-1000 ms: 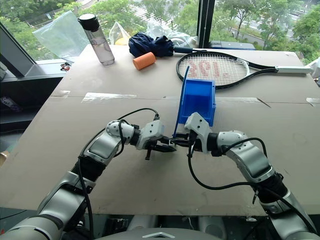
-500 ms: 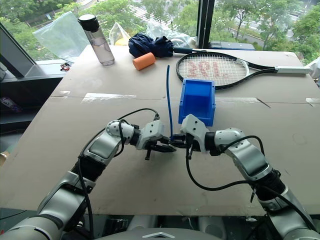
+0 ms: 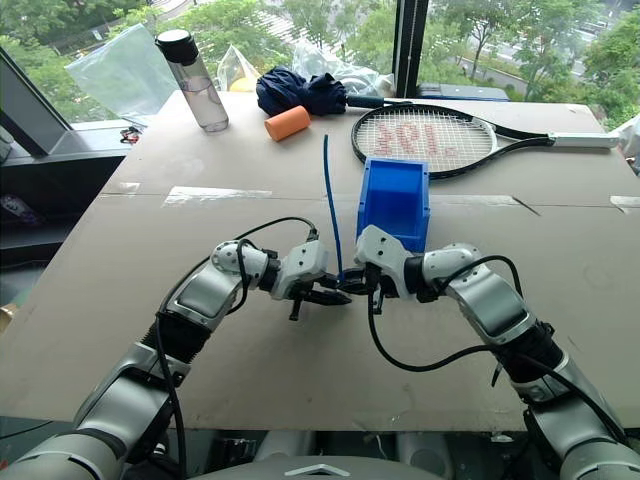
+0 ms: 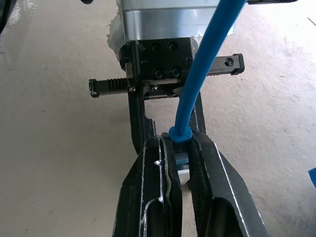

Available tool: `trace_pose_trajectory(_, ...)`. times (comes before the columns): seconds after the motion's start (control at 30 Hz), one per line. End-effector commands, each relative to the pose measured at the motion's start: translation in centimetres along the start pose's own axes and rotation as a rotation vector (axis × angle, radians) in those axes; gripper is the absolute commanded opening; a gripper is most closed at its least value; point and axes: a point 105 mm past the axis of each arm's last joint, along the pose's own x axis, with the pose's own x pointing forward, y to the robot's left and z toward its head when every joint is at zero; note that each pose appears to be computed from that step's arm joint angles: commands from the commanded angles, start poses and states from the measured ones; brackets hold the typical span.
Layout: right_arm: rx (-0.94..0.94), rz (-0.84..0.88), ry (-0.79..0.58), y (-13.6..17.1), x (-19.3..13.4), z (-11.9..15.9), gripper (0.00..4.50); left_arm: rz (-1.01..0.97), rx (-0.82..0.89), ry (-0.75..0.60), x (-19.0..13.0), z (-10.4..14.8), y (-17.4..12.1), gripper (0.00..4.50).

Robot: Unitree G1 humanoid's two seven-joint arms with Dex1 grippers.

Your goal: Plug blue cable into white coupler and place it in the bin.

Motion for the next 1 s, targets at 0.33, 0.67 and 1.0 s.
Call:
trace_pose_trajectory(0.33, 0.155, -0.034, 0.131, 1.1, 1.9, -4.8, 0.00, 0.015, 0.036, -0.042, 0.3, 1.5, 0.2, 0.55)
trace_pose_trajectory(0.67, 0.373, -0.409, -0.367, -2.4, -4.8, 2.7, 0.00, 0.313, -0.153, -0.275, -6.3, 3.4, -1.0, 4.49)
trace_pose_trajectory(1.0, 0.613, -0.665, -0.436, -10.4, -10.5, 5.3, 3.35, 0.471, -0.193, -0.333, -9.2, 4.0, -2.9, 4.50)
